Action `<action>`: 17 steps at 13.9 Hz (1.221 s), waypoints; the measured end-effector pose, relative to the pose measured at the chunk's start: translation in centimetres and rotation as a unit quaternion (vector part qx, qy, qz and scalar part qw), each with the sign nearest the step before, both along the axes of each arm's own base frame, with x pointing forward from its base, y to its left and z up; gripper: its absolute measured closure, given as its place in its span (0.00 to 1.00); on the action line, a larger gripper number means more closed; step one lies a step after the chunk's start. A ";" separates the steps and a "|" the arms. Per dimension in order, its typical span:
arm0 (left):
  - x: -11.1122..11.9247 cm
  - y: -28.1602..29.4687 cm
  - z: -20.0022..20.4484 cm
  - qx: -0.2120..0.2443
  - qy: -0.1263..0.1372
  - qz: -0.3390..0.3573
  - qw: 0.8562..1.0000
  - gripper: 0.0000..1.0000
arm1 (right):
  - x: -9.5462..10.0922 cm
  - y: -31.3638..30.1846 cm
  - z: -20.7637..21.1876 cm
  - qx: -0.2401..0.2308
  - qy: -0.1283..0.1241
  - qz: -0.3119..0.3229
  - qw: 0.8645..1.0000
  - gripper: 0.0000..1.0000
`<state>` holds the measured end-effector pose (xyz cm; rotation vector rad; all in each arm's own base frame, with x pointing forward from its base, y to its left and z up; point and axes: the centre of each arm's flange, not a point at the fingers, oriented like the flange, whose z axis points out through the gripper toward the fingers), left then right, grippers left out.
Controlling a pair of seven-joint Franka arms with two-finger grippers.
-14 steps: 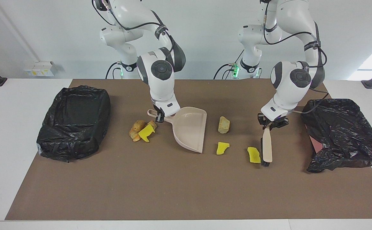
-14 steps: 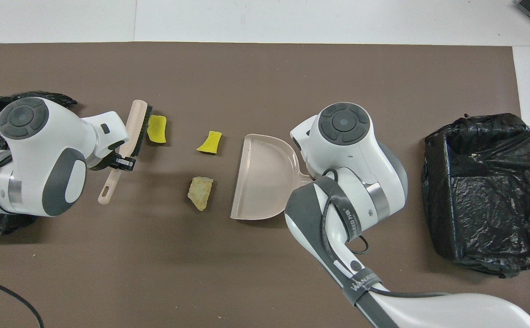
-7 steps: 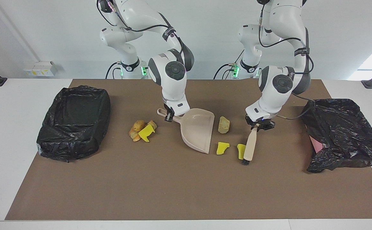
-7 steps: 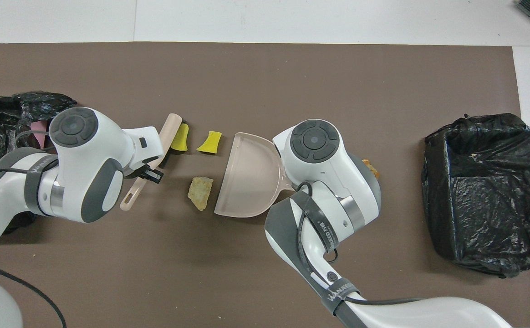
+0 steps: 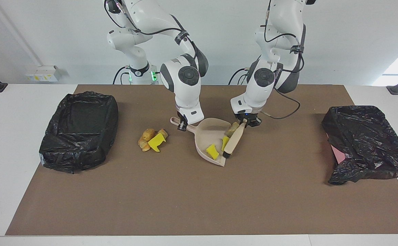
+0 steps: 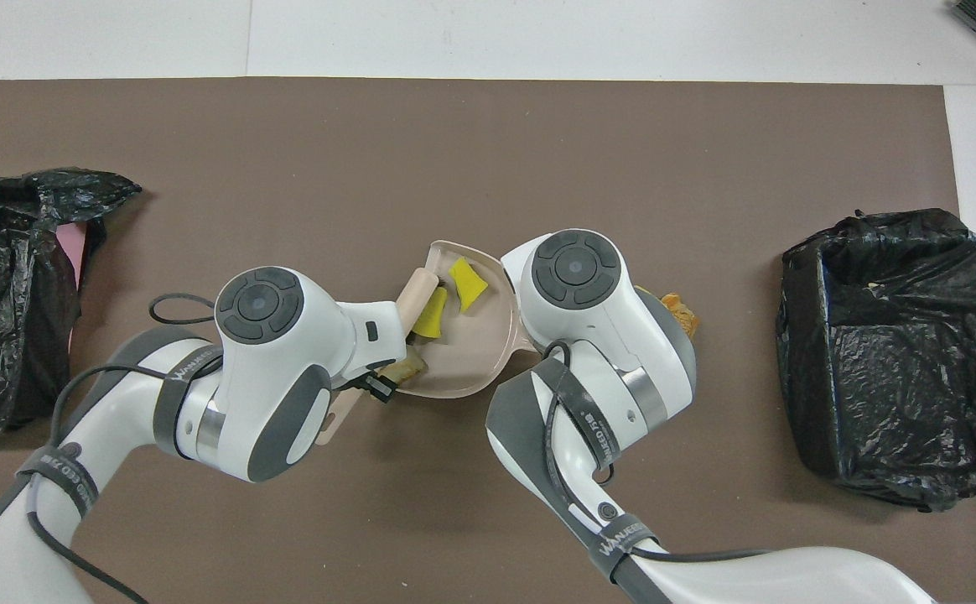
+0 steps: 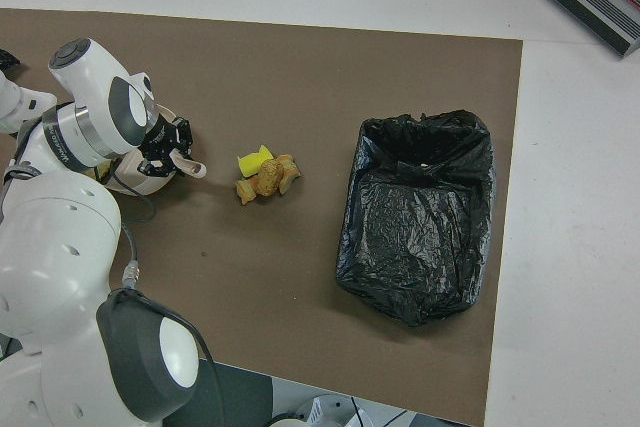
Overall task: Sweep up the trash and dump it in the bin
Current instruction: 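Sweep the sponges and tan chunk into the dustpan with the left gripper, then sweep the remaining debris into the dustpan with the left gripper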
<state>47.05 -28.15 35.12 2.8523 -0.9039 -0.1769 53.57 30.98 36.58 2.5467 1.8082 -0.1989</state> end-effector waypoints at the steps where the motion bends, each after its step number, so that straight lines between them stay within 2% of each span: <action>1: -0.4 -0.7 0.2 -0.020 0.010 0.012 1.000 0.74 | 0.0 0.0 0.0 0.000 0.000 0.000 1.000 0.69; 3: -0.5 -1.0 0.6 -0.042 0.020 0.031 0.998 0.74 | 0.0 0.0 0.0 0.000 0.000 0.000 1.000 0.69; 6: 0.6 0.2 3.0 -0.054 0.005 0.062 0.997 0.74 | 0.0 0.0 0.0 0.000 0.000 0.000 1.000 0.69; 9: 2.3 3.8 6.2 -0.061 -0.001 0.095 0.994 0.74 | 0.0 0.0 0.0 0.000 0.000 0.000 1.000 0.69; 11: 2.4 6.0 7.3 -0.055 0.016 0.120 0.991 0.74 | 0.0 0.0 0.0 0.000 0.000 0.000 1.000 0.69; 14: 1.2 6.9 6.5 -0.022 0.039 0.160 0.986 0.74 | 0.0 0.0 0.0 0.000 0.000 0.000 1.000 0.69; 17: -0.3 7.7 2.8 0.006 0.056 0.172 0.983 0.74 | 0.2 -0.3 0.3 0.001 -0.002 -0.003 1.000 0.69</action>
